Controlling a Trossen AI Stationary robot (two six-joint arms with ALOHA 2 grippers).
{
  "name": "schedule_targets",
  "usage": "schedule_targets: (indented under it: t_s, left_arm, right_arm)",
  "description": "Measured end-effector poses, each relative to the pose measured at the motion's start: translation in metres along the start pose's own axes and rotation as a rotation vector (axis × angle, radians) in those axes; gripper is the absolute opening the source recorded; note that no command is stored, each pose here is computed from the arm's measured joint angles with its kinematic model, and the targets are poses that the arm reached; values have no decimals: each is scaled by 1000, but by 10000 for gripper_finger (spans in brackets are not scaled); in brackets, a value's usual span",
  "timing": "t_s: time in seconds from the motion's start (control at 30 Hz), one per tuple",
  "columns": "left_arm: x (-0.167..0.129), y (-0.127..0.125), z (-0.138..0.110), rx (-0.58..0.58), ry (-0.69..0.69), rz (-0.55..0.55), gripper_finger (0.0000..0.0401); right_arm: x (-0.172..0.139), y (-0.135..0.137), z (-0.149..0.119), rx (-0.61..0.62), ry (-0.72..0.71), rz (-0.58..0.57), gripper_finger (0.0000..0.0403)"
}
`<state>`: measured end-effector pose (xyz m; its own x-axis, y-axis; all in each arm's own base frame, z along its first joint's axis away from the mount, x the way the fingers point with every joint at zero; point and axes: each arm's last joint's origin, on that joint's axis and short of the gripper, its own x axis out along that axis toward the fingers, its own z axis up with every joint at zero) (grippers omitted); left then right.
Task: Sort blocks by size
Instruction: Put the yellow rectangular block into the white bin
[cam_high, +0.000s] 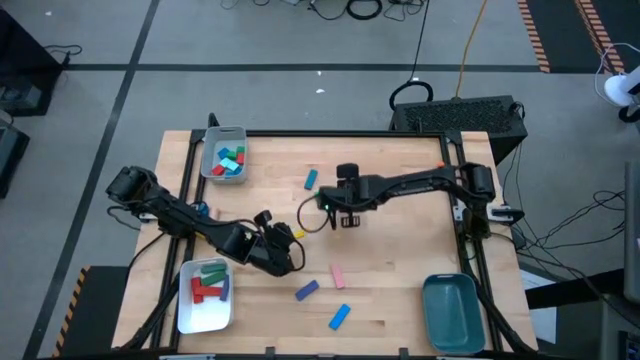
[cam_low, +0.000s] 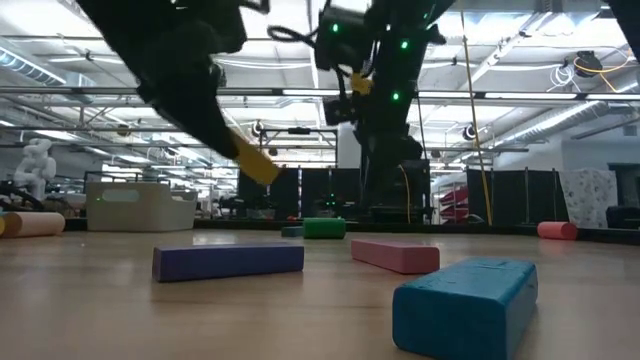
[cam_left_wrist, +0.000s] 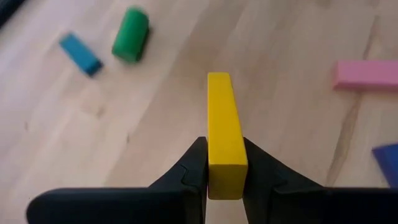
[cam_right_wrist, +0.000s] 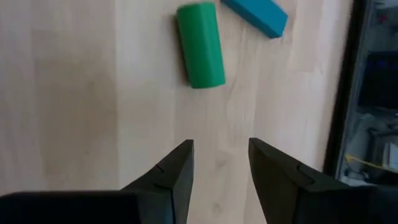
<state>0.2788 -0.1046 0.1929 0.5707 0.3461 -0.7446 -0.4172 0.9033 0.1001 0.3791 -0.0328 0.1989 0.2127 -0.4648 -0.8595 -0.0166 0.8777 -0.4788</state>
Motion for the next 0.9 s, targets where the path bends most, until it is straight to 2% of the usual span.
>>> schedule_targets:
  t_s: [0.2, 0.37, 0.5, 0.7, 0.83, 0.9]
  left_arm:
    - [-13, -3, -13, -37, 124, -55, 61]
    - [-48, 0, -7, -126, 287, -103, 61]
    - [-83, 1, -1, -160, 390, -98, 61]
    - [-125, -10, -3, -193, 547, -164, 61]
    - [-138, -19, -13, -202, 655, -226, 61]
    - [-144, -20, -19, -230, 720, -214, 61]
  right_arm:
    - [16, -30, -7, -88, 9, 62, 139]
    - [26, -53, -4, -233, -67, 7, 139]
    - [30, -70, 2, -346, -150, -70, 139]
    - [46, -81, 8, -476, -260, -41, 139]
    - [68, -82, 10, -552, -213, -11, 139]
    - [75, -86, 13, -579, -196, -1, 139]
